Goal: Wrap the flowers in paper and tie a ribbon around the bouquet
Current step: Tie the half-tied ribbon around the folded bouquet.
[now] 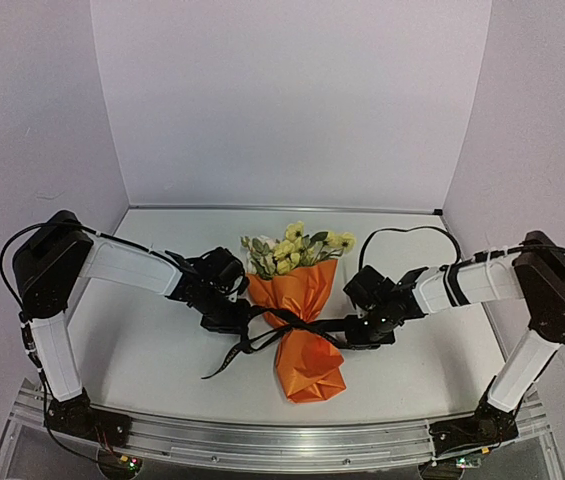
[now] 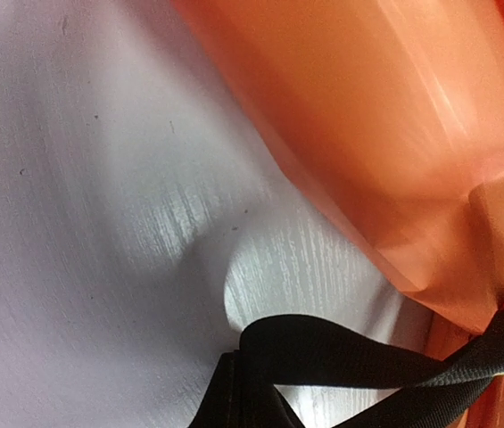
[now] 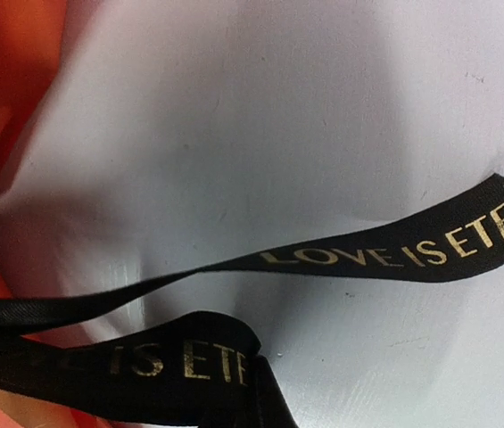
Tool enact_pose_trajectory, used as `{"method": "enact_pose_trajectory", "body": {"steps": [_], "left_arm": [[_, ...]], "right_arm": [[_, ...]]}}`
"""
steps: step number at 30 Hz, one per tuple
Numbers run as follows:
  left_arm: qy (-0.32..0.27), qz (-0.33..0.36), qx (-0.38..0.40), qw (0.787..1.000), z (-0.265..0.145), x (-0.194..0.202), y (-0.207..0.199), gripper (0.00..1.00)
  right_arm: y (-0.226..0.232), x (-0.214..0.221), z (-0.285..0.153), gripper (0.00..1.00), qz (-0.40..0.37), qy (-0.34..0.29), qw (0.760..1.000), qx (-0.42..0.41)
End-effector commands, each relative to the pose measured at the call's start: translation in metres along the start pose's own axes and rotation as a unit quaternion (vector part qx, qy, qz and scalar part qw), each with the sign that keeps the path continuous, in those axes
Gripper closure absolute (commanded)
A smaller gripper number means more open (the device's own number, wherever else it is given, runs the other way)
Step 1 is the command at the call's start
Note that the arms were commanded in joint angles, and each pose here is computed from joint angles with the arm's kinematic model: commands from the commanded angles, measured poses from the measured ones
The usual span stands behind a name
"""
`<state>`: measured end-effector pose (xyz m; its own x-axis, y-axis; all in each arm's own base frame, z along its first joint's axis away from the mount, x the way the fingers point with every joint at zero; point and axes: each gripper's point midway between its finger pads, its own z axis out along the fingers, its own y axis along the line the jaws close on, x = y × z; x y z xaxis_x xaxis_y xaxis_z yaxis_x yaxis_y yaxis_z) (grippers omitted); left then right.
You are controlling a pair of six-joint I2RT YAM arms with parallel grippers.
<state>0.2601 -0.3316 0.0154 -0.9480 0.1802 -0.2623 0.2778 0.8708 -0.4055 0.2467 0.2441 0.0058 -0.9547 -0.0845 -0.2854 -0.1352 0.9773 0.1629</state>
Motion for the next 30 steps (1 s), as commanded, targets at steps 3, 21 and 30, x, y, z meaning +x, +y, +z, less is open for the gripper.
{"method": "enact_pose_trajectory", "body": {"steps": [3, 21, 30], "left_arm": [[-0.066, 0.006, 0.005, 0.998, -0.030, -0.032, -0.005, 1.00], [-0.082, -0.011, -0.061, 0.995, -0.046, -0.027, 0.056, 1.00], [-0.069, -0.022, -0.069, 0.995, -0.042, -0.019, 0.074, 1.00]], "right_arm": [[-0.017, -0.013, -0.027, 1.00, -0.036, -0.021, 0.997, 0.066], [-0.066, -0.002, -0.039, 1.00, -0.106, 0.016, 0.979, 0.175], [-0.102, 0.014, -0.036, 1.00, -0.078, 0.038, 0.976, 0.201]]}}
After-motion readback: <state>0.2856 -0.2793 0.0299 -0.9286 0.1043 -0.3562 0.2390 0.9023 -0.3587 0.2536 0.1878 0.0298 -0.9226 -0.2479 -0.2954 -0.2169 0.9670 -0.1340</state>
